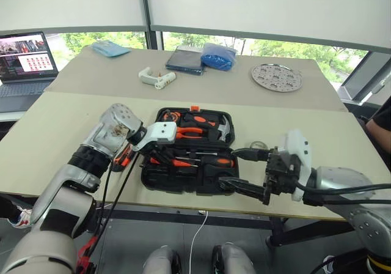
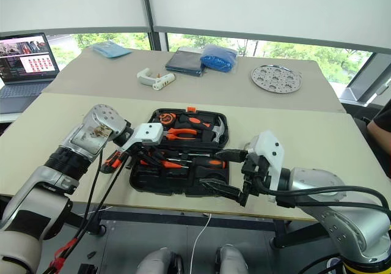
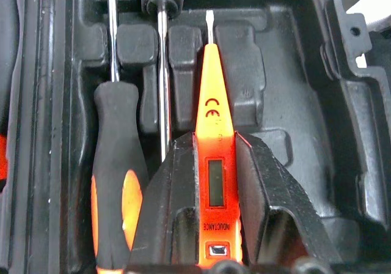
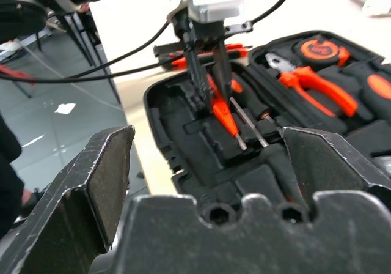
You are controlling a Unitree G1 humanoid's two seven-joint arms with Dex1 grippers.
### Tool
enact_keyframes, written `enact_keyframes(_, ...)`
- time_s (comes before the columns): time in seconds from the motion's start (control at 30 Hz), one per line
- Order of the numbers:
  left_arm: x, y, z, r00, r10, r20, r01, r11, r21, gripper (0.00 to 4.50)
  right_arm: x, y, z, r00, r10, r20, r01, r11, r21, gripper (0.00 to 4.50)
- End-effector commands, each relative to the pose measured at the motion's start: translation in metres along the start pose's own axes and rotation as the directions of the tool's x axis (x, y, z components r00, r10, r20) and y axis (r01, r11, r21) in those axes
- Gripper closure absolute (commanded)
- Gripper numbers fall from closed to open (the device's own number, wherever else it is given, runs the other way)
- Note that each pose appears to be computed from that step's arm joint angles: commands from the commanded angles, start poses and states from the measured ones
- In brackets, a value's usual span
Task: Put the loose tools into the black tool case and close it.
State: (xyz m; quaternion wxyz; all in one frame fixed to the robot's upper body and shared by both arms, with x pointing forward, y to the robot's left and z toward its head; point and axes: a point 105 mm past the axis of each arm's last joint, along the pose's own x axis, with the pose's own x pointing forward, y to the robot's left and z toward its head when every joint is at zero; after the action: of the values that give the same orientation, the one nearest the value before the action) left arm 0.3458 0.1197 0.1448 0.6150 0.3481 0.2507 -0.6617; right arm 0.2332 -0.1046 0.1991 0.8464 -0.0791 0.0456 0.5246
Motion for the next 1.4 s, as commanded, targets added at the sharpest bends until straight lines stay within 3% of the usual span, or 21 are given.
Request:
enact_keyframes(0.03, 0.002, -0.002, 0.004, 1.0, -0.005, 0.002, 0.005, 1.0, 0.0, 2.9, -0.002, -0.002, 0.01, 0.999, -0.013, 0.037, 0.015, 0.999, -0.039, 0.0)
enact_keyframes(0.17, -0.003, -0.008, 0.01, 0.999, -0.024, 0.033, 0.024, 1.0, -0.007, 1.41, 0.0, -0.003, 0.011, 0.999, -0.011, 0.038, 0.012, 0.999, -0.034, 0.0)
enact_keyframes(0.27, -0.025, -0.005, 0.028, 0.984, 0.03, 0.175, -0.032, 0.999, 0.009, 0.28, 0.001, -0.002, 0.01, 0.999, -0.006, 0.034, 0.007, 1.0, -0.026, 0.0)
enact_keyframes(0.4, -0.041, -0.004, 0.025, 0.952, 0.083, 0.296, -0.076, 0.997, -0.035, 0.28, 0.001, -0.004, 0.009, 0.999, -0.012, 0.03, 0.012, 1.0, -0.017, 0.0)
enact_keyframes(0.5, -0.044, -0.002, 0.02, 0.911, 0.122, 0.393, -0.078, 0.989, -0.126, 1.08, 0.002, -0.005, 0.007, 0.999, -0.016, 0.028, 0.016, 1.0, -0.007, 0.0)
enact_keyframes(0.6, -0.036, 0.006, 0.013, 0.881, 0.18, 0.438, -0.085, 0.97, -0.228, 2.19, 0.003, -0.004, 0.006, 1.0, -0.011, 0.026, 0.011, 1.0, -0.002, 0.0)
enact_keyframes(0.8, -0.008, 0.013, -0.007, 0.876, 0.236, 0.42, -0.113, 0.948, -0.298, 4.45, 0.006, -0.006, 0.005, 1.0, -0.005, 0.018, 0.005, 1.0, -0.003, 0.0)
enact_keyframes(1.17, 0.024, -0.018, -0.027, 0.917, 0.166, 0.362, -0.079, 0.967, -0.243, 4.45, 0.011, -0.009, 0.01, 1.0, 0.013, 0.01, -0.013, 1.0, -0.01, 0.0)
enact_keyframes(1.4, 0.022, -0.026, -0.042, 0.916, 0.228, 0.33, -0.158, 0.961, -0.228, 4.45, 0.014, -0.008, 0.007, 1.0, 0.027, 0.01, -0.027, 1.0, 0.007, 0.0)
